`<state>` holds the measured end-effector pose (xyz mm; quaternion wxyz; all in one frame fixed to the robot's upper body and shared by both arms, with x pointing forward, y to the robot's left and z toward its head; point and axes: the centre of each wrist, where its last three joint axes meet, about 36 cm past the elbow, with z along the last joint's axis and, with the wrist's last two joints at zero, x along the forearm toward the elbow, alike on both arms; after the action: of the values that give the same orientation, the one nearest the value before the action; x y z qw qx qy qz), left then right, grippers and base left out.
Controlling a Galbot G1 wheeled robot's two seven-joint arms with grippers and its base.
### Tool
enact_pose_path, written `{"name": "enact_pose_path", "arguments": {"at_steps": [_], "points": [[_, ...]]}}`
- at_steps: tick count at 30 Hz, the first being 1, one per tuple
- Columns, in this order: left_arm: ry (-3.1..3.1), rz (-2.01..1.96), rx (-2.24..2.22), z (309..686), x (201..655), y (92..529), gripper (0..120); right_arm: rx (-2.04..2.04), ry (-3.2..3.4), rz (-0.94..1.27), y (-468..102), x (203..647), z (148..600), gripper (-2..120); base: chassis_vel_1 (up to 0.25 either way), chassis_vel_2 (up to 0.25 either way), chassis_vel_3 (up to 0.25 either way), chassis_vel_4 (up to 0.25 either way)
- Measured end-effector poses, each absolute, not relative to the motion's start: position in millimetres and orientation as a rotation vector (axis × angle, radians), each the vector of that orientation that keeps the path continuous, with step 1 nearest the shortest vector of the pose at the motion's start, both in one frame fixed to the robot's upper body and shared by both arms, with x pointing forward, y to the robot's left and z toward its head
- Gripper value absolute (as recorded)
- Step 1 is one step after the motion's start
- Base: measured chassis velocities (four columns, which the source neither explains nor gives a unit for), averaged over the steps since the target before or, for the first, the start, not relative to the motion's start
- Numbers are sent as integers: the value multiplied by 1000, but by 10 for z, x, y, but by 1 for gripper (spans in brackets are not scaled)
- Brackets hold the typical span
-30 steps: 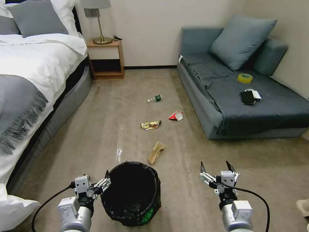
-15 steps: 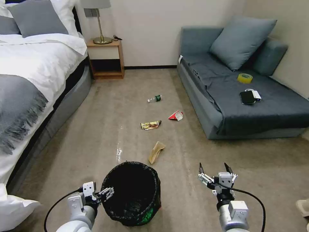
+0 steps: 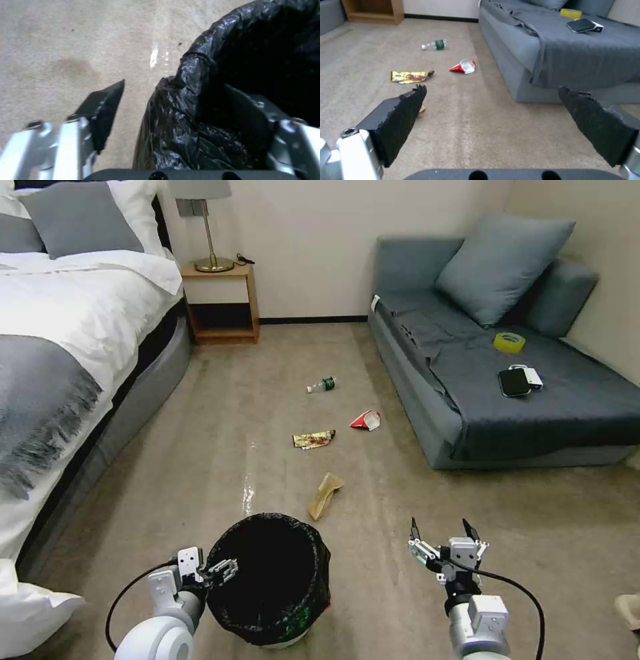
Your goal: Pick up the trash bin, then pick up the garbage on the floor and place it into the trash bin.
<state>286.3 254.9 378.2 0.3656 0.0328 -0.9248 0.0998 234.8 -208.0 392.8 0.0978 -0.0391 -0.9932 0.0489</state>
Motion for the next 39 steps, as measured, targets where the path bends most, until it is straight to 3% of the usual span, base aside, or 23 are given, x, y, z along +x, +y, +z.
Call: {"name": "enact_pose_path", "arguments": {"at_steps": [18, 39], "points": [[-2412, 290, 25, 3976, 2731, 2473, 8, -125, -2953, 136, -2074, 2380, 3919, 100, 0, 0, 0, 0], [-2635, 343, 0, 4324, 2564, 2496, 4, -67, -2987, 130, -2065, 2409, 3959, 100, 0, 0, 0, 0]]}}
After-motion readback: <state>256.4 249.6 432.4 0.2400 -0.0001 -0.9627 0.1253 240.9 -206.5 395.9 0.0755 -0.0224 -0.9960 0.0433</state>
